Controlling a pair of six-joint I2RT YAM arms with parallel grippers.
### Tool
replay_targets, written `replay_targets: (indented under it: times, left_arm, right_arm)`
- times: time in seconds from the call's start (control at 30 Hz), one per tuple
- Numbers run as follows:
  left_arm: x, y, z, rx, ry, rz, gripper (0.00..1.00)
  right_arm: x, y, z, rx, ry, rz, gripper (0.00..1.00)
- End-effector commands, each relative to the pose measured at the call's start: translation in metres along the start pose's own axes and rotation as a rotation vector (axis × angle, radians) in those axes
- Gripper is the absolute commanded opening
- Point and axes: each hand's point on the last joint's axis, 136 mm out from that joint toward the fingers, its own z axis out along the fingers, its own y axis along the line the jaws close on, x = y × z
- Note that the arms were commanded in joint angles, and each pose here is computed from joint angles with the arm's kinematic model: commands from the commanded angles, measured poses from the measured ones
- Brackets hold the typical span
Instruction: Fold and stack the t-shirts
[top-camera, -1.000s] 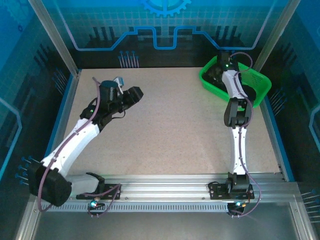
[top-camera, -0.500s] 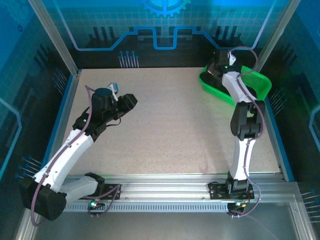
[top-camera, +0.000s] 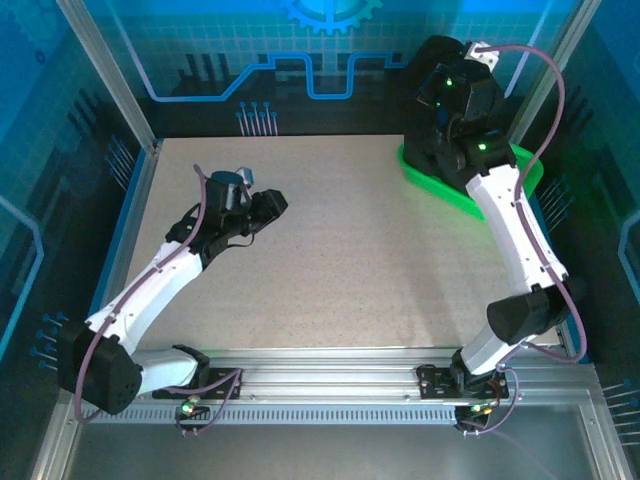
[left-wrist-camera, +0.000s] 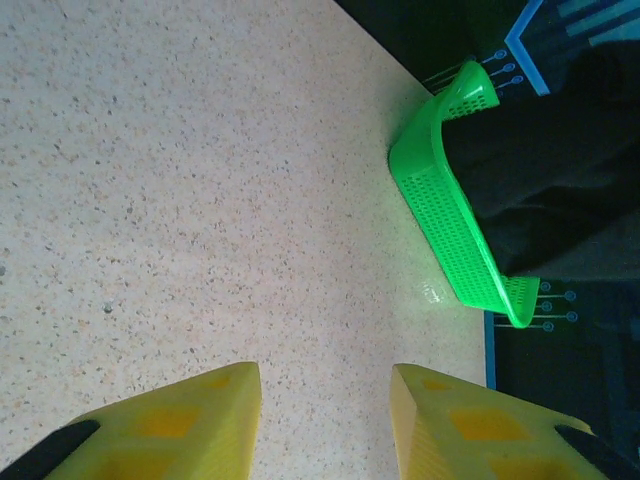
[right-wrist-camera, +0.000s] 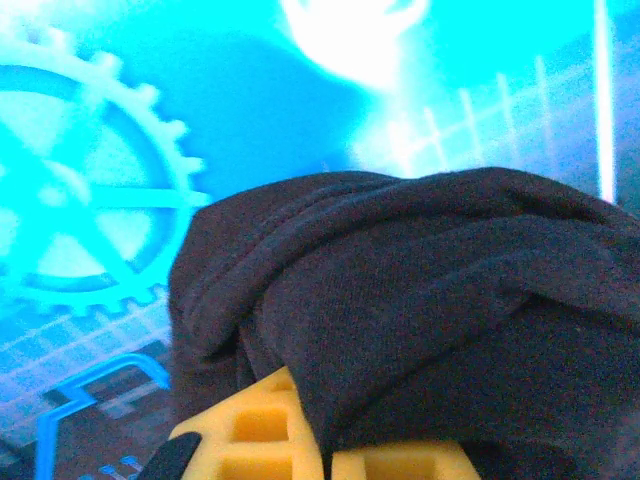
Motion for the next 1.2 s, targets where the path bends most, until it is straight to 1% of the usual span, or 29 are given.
replay_targets:
  times: [0.0,0.07,0.13,0.23,0.3,0.33,0.37,0.4,0.43,0.47,0.5,0.53,0.57,0.63,0.67,0.77,0.87,0.93,1.0,1.1,1.17]
  left_arm:
    - [-0.020,-0.012,-0.025,-0.028,-0.095,0.051,0.41]
    - [-0.029,-0.006,-0.038,-0.084,-0.143,0.075,0.42]
    - [-0.038,-0.002,-0.054,-0.135,-0.199,0.090,0.42]
    - [-0.049,0.006,-0.078,-0.203,-0.279,0.102,0.42]
    - [-0.055,0.013,-0.094,-0.251,-0.328,0.100,0.43]
    - [-0.057,0.017,-0.102,-0.274,-0.347,0.094,0.45]
    - [-0.058,0.022,-0.110,-0.305,-0.367,0.089,0.48]
    - [-0.060,0.026,-0.119,-0.331,-0.390,0.080,0.50]
    - [-0.061,0.031,-0.128,-0.357,-0.408,0.074,0.50]
    - [-0.061,0.035,-0.135,-0.379,-0.424,0.067,0.51]
    - [-0.060,0.038,-0.141,-0.387,-0.435,0.063,0.51]
    - [-0.059,0.040,-0.145,-0.394,-0.436,0.065,0.51]
    - [-0.056,0.043,-0.148,-0.401,-0.430,0.064,0.52]
    - [-0.048,0.050,-0.149,-0.419,-0.405,0.061,0.52]
    - [-0.043,0.056,-0.148,-0.431,-0.385,0.056,0.52]
    - [-0.026,0.079,-0.144,-0.496,-0.324,0.019,0.53]
    - [-0.010,0.101,-0.133,-0.546,-0.249,-0.034,0.54]
    - [-0.002,0.120,-0.124,-0.574,-0.197,-0.112,0.55]
    - [0.003,0.141,-0.110,-0.577,-0.143,-0.243,0.56]
    - [0.007,0.172,-0.085,-0.567,-0.095,-0.446,0.58]
    - [0.007,0.189,-0.069,-0.573,-0.086,-0.526,0.59]
  right_arm:
    - [-0.057,0.046,-0.050,-0.134,-0.141,-0.057,0.00]
    - [-0.052,0.069,-0.066,-0.177,-0.130,-0.101,0.00]
    - [-0.036,0.097,-0.081,-0.239,-0.106,-0.143,0.00]
    - [0.004,0.148,-0.102,-0.337,-0.055,-0.229,0.00]
    - [0.052,0.179,-0.107,-0.401,0.046,-0.266,0.00]
    - [0.078,0.189,-0.106,-0.422,0.105,-0.281,0.00]
    - [0.115,0.200,-0.105,-0.441,0.180,-0.315,0.00]
    - [0.155,0.210,-0.104,-0.479,0.267,-0.346,0.08]
    - [0.189,0.220,-0.106,-0.535,0.359,-0.356,0.25]
    - [0.224,0.231,-0.112,-0.613,0.477,-0.354,0.40]
    - [0.250,0.237,-0.119,-0.654,0.579,-0.357,0.48]
    - [0.264,0.240,-0.125,-0.672,0.631,-0.372,0.53]
    - [0.275,0.241,-0.129,-0.681,0.657,-0.394,0.60]
    - [0.283,0.235,-0.131,-0.675,0.672,-0.400,0.71]
    - [0.285,0.225,-0.126,-0.657,0.685,-0.380,0.72]
    - [0.304,0.178,-0.108,-0.569,0.788,-0.279,0.70]
    - [0.339,0.118,-0.104,-0.448,0.903,-0.235,0.67]
    - [0.365,0.087,-0.114,-0.399,0.992,-0.260,0.62]
    - [0.394,0.066,-0.134,-0.379,1.072,-0.339,0.62]
    - [0.439,0.045,-0.166,-0.389,1.192,-0.439,0.63]
    - [0.468,0.038,-0.187,-0.415,1.263,-0.517,0.64]
